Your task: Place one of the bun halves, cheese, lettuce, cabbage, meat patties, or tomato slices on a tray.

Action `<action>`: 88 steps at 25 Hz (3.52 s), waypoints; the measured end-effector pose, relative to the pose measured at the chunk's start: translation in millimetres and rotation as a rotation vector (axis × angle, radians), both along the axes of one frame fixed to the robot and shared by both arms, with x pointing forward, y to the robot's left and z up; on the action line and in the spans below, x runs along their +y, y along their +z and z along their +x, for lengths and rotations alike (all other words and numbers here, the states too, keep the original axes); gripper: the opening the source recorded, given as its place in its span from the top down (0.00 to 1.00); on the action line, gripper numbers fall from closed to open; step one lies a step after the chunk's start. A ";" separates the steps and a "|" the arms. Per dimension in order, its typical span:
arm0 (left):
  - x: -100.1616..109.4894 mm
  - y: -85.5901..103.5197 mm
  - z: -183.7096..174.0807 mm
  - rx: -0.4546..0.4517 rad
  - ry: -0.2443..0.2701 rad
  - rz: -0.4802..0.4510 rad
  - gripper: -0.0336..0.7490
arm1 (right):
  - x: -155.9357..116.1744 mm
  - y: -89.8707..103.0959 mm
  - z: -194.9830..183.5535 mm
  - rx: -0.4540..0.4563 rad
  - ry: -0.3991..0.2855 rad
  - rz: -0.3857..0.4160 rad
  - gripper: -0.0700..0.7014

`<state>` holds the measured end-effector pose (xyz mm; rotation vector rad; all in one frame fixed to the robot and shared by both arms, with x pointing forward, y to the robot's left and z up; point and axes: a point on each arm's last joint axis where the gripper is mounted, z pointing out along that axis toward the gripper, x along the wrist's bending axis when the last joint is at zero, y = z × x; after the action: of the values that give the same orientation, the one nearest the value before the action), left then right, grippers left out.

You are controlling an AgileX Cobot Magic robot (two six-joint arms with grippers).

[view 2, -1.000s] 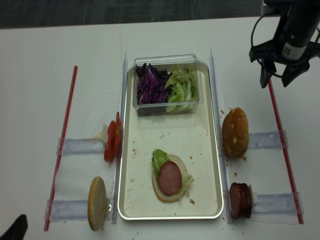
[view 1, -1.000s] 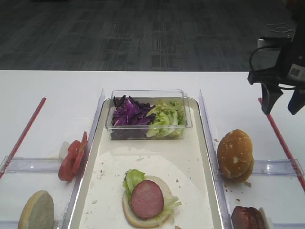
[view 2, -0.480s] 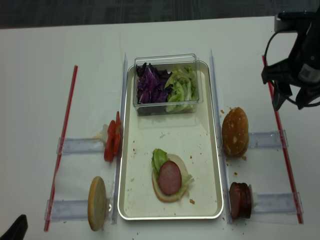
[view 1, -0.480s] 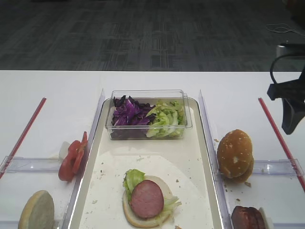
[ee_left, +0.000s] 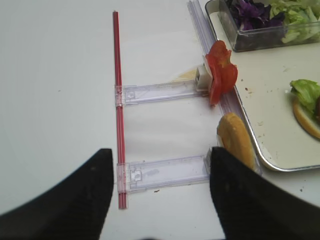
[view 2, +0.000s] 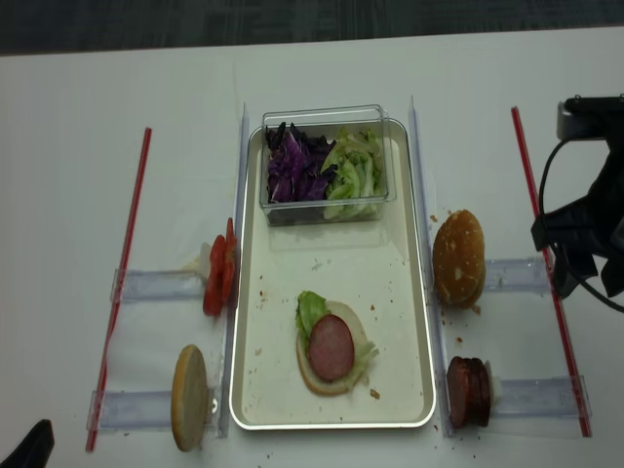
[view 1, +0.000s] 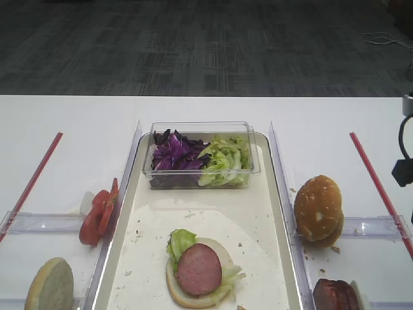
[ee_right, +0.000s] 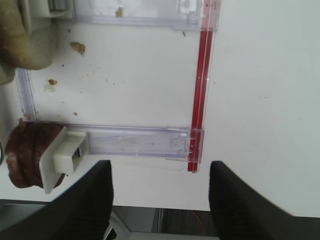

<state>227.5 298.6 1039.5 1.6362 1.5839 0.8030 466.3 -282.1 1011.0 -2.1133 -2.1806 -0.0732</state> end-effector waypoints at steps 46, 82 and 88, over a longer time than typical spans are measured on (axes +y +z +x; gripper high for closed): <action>0.0 0.0 0.0 0.000 0.000 0.000 0.41 | -4.3 -1.8 -134.1 -0.380 0.009 0.007 0.38; 0.0 0.0 0.0 0.000 0.000 0.000 0.41 | -7.1 29.0 -234.5 -1.073 0.033 0.010 0.38; 0.0 0.0 0.0 0.000 0.000 0.000 0.41 | -7.1 29.0 -234.5 -1.073 0.036 0.008 0.38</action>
<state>227.5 298.6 1039.5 1.6362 1.5839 0.8030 231.8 -289.1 1040.0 -2.2885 -2.6171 -1.5104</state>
